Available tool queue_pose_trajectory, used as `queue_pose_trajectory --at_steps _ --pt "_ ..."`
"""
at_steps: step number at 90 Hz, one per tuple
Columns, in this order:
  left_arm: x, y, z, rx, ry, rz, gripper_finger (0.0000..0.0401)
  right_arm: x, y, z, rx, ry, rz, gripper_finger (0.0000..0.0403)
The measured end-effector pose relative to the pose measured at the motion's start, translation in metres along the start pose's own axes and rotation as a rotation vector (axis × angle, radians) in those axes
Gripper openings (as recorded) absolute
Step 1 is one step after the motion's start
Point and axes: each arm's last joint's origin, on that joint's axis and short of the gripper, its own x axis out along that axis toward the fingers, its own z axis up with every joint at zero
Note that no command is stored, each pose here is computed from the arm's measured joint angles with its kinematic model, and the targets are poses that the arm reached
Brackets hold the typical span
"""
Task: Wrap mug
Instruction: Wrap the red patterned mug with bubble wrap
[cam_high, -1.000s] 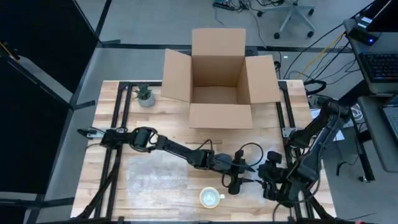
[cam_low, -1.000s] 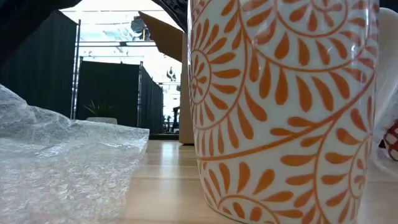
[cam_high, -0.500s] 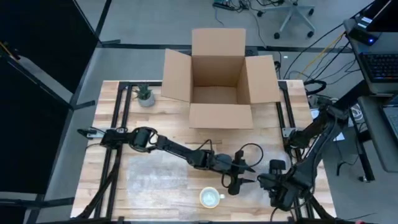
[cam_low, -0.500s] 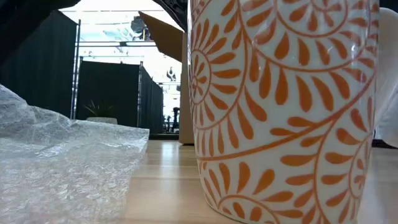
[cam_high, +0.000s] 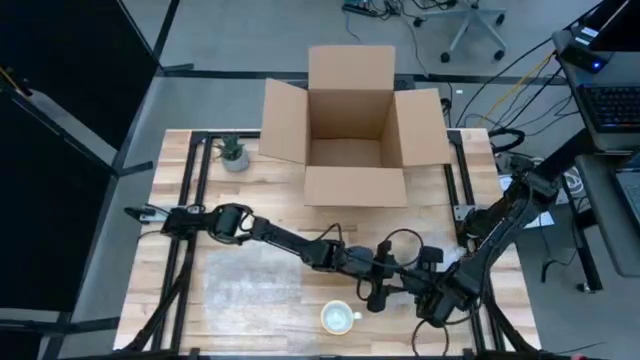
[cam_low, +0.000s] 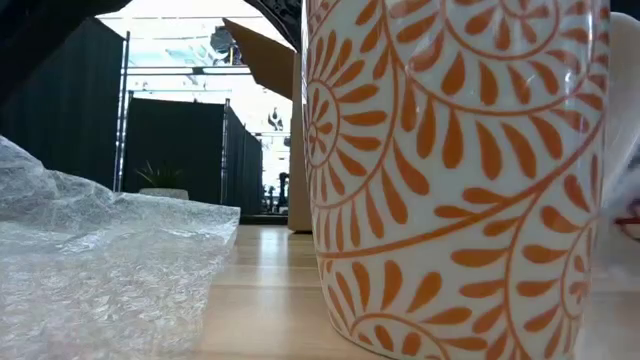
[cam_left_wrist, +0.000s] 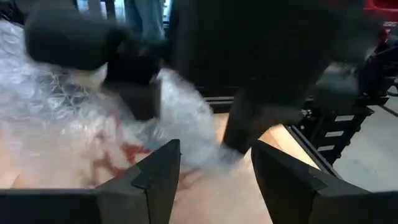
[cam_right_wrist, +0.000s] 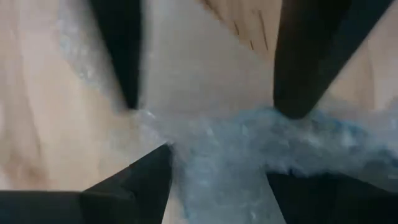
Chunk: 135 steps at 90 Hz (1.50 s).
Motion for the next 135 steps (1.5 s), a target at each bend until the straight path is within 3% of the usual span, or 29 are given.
queue_pose_trajectory --at_steps 16,35,44,62,78,86,96,107,125,135 --pt "0.0 0.0 0.0 0.0 0.003 0.001 0.0187 0.018 -0.012 0.0 0.048 -0.029 -0.052 0.0225" --pt "0.0 0.002 -0.003 -0.001 0.028 0.006 0.0187 0.018 -0.015 0.0 -0.01 -0.033 -0.069 0.0206" --pt "0.0 0.002 -0.003 -0.001 0.031 0.007 0.0187 0.019 -0.017 0.0 -0.031 -0.031 -0.093 0.016" --pt "-0.01 0.003 0.017 -0.002 0.063 0.042 0.0187 0.017 -0.019 0.0 -0.085 -0.025 -0.108 0.0021" --pt "-0.027 0.004 0.039 -0.005 0.147 0.059 0.0187 0.003 -0.015 0.0 -0.122 0.042 0.037 0.0022" --pt "-0.039 0.0 0.052 -0.003 0.2 0.068 0.0187 -0.012 -0.004 0.006 -0.197 0.02 0.167 0.0018" --pt "-0.043 -0.003 0.051 0.003 0.262 0.09 0.0187 -0.026 0.007 0.01 -0.293 0.005 0.288 0.0018" --pt "-0.04 -0.003 0.044 0.013 0.273 0.109 0.0187 -0.02 0.007 0.005 -0.362 0.026 0.287 0.0018" --pt "-0.026 0.003 0.017 0.007 0.286 0.117 0.0187 -0.001 0.009 0.001 -0.345 0.073 0.229 0.0018" --pt "-0.021 0.004 0.025 0.012 0.168 0.112 0.0187 0.001 0.011 0.002 -0.366 0.069 0.235 0.0018"
